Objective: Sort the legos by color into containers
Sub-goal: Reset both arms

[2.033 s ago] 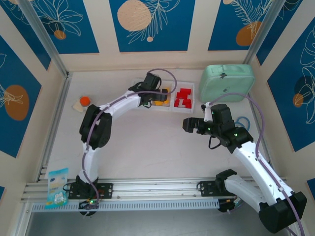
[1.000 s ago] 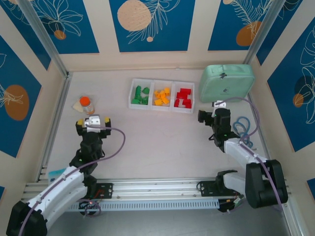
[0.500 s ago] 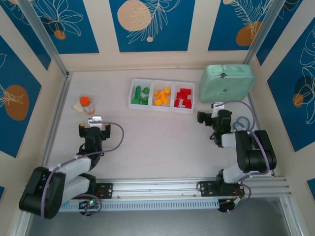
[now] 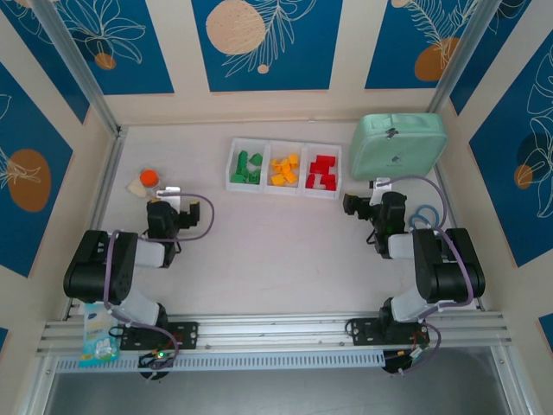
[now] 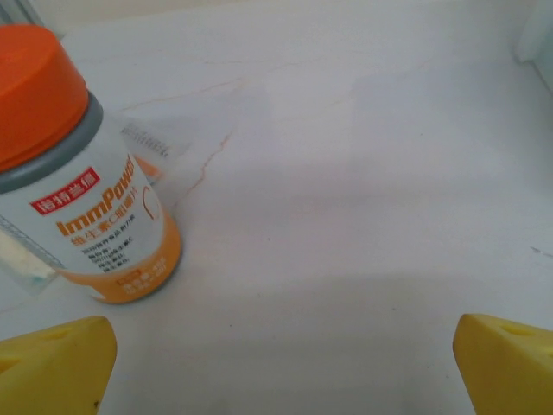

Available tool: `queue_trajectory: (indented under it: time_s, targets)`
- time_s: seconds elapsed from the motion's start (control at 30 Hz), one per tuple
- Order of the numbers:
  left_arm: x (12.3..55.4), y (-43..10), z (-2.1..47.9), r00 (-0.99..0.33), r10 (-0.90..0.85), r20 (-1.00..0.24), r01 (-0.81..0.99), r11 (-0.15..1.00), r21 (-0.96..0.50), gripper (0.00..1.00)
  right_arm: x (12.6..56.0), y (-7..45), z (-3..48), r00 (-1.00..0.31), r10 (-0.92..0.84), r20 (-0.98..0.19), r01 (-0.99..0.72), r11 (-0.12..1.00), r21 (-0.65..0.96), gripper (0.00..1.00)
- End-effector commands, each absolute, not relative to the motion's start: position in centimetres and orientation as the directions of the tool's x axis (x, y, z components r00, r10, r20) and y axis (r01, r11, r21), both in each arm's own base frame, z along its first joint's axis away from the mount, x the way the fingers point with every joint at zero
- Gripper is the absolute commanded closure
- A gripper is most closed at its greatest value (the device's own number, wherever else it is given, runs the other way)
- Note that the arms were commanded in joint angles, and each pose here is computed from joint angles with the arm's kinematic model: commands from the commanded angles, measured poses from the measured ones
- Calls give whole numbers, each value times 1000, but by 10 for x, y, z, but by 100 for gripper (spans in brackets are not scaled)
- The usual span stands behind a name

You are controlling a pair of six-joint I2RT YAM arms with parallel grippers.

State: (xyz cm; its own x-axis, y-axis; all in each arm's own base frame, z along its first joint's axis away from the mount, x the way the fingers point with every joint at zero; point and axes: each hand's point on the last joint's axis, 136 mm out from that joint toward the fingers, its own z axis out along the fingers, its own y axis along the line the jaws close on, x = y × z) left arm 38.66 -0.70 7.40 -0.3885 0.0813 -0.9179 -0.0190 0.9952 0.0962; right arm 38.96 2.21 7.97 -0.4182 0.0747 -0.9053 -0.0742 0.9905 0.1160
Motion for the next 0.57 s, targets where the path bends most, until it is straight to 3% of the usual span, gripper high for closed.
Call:
queue_trajectory:
  time_s: [0.0, 0.53]
  targets:
    - [393, -5, 92, -316, 49, -947, -35, 997, 64, 1, 397, 25, 94, -379, 79, -922, -91, 988, 122, 1]
    - [394, -7, 93, -309, 59, -949, -31, 997, 72, 1, 397, 25, 93, -384, 79, -920, -98, 987, 125, 1]
